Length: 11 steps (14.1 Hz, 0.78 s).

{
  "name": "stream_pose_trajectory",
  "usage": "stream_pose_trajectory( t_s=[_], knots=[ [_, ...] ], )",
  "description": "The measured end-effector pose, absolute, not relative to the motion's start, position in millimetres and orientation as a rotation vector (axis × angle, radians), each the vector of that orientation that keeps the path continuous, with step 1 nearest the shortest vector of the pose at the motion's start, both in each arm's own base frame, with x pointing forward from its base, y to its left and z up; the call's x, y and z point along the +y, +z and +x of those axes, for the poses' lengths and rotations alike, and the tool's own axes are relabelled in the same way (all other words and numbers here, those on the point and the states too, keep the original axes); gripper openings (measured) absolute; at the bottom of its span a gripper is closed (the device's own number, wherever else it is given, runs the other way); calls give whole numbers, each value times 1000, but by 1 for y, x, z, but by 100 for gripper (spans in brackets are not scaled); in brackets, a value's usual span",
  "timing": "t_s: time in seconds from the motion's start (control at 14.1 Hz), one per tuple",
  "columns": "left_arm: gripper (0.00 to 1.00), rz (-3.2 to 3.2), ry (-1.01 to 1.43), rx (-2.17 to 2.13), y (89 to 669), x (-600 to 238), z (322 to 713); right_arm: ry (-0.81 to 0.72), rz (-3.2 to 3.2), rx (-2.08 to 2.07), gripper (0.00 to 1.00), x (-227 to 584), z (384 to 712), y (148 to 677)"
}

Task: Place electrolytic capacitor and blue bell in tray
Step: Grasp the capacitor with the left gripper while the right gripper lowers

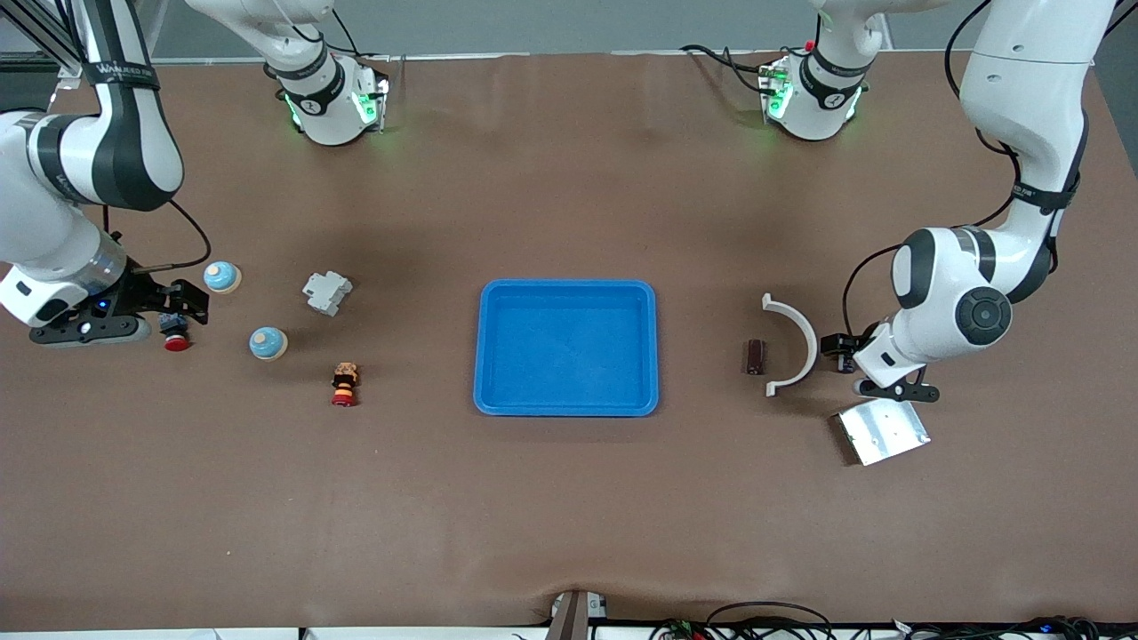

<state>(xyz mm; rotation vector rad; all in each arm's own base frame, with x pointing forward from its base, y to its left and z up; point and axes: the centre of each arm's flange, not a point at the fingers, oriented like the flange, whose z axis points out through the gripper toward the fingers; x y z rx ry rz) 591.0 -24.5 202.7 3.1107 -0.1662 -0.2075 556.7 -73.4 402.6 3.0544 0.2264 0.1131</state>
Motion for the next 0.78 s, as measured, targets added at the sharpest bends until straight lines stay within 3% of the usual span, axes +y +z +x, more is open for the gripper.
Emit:
stream_pose_trajectory(
  t_s=[0.78],
  knots=[
    [100, 3108, -196, -135, 176, -14, 590, 124, 3046, 199, 100, -101, 566, 396]
  ],
)
